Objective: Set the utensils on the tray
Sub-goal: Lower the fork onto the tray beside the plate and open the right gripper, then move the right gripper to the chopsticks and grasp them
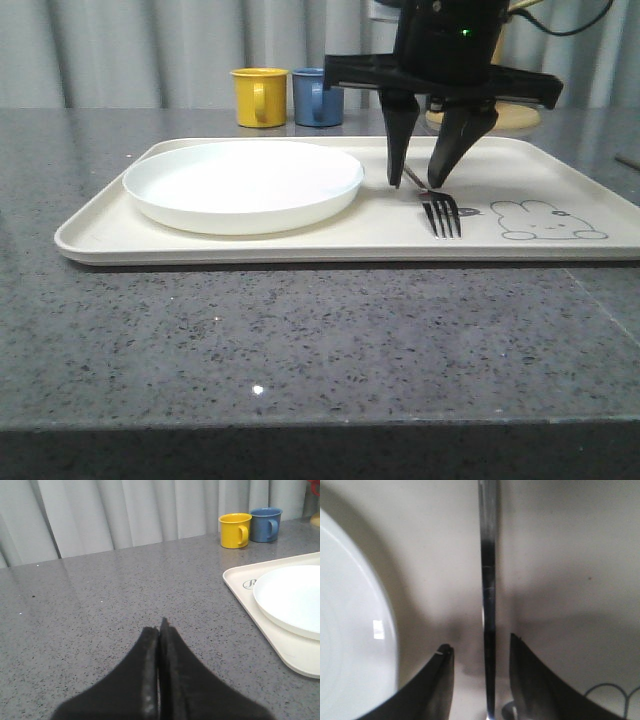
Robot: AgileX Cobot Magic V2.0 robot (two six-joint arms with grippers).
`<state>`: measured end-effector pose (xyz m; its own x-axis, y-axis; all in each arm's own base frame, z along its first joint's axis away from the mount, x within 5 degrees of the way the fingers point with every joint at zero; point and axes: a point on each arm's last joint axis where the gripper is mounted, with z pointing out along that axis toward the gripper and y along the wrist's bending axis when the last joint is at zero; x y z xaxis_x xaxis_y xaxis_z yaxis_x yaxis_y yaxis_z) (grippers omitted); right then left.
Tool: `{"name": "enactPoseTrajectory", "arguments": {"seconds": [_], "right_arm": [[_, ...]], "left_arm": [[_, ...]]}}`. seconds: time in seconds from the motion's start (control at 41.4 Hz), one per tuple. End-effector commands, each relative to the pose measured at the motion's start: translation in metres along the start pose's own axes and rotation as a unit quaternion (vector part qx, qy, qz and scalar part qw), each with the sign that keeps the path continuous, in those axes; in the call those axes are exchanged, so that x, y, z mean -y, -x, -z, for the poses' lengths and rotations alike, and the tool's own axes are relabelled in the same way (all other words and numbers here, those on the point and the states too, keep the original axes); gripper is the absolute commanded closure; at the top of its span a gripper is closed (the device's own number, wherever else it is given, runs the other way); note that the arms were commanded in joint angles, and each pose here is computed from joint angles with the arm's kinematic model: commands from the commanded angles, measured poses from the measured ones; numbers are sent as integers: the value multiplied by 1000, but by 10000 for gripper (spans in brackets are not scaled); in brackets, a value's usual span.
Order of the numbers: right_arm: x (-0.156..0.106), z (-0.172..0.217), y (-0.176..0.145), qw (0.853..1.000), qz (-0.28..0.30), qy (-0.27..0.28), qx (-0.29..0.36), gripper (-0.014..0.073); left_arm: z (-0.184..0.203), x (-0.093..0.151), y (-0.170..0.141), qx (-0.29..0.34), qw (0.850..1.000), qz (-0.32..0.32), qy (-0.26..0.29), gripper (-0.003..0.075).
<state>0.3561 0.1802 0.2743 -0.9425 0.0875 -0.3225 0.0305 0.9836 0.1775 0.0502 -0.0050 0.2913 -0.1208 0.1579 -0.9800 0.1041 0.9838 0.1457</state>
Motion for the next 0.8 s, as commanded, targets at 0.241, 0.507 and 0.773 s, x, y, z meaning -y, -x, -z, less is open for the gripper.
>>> {"name": "enactPoseTrajectory", "arguments": {"seconds": [0.241, 0.507, 0.773], "right_arm": [[60, 104, 18, 994, 23, 6, 104, 277], [137, 123, 25, 995, 0, -57, 85, 277], [194, 103, 18, 994, -28, -93, 54, 277]], "left_arm": [[2, -2, 16, 51, 999, 7, 7, 739], [2, -2, 16, 51, 999, 7, 7, 739], [2, -2, 16, 51, 999, 7, 7, 739]]}}
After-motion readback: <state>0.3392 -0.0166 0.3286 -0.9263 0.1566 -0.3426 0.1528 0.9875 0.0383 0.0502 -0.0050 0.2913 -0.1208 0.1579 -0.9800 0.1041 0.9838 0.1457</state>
